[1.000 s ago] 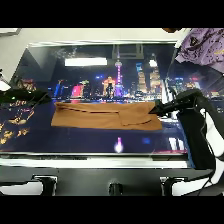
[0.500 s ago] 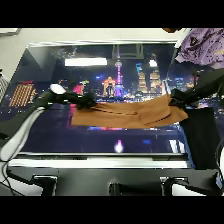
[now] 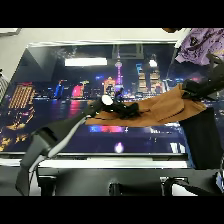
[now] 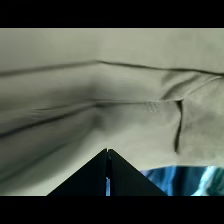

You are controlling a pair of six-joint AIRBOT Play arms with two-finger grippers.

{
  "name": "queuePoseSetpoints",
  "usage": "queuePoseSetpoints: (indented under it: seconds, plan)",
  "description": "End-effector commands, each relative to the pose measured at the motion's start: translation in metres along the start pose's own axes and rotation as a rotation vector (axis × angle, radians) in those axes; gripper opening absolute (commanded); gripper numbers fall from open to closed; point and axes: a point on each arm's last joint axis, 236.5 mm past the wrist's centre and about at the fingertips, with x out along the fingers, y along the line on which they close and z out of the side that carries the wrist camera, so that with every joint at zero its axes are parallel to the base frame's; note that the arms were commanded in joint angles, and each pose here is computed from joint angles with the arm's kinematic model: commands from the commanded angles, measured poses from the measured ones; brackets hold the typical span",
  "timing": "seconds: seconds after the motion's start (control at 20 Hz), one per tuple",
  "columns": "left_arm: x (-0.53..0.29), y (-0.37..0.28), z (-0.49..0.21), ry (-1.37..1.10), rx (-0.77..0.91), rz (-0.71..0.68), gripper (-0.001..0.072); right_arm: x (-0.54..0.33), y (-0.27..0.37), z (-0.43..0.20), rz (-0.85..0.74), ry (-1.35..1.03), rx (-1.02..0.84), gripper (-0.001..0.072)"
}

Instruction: Fold the clothes and pants, and hang the long-sleeved shirts on hangers.

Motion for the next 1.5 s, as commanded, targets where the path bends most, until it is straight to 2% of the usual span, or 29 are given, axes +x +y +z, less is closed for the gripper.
queuePoseSetpoints:
  seconds: [0.0,0.25,0.4,0.65,0.85,1.1,1.45]
  plan:
    - [0.049,-0.032,-0.018,0.004,-0.061,-0.077,0.0014,-0.015,0.0,0.0,-0.011,-0.03,0.002,0.0029]
    - [0.063,-0.04,-0.022,0.021,-0.093,-0.122,0.0013,-0.017,0.001,0.003,-0.01,-0.045,0.003,0.0029]
    - [0.023,-0.03,0.003,0.026,-0.02,-0.062,0.001,-0.017,0.002,0.008,-0.005,-0.068,0.039,0.0029]
    - [-0.149,0.023,0.085,-0.103,0.194,0.314,0.001,-0.016,0.038,0.006,0.112,-0.055,0.124,0.0029]
    - [-0.321,0.056,0.12,-0.263,0.16,0.528,0.0013,-0.004,0.105,-0.015,0.131,-0.021,0.088,0.0029]
    - [-0.455,0.07,0.118,-0.411,0.084,0.568,0.0014,0.03,0.2,-0.046,0.16,-0.01,0.071,0.0028]
    - [-0.513,0.086,0.117,-0.498,0.024,0.585,0.0015,0.09,0.299,-0.084,0.287,0.057,0.09,0.0028]
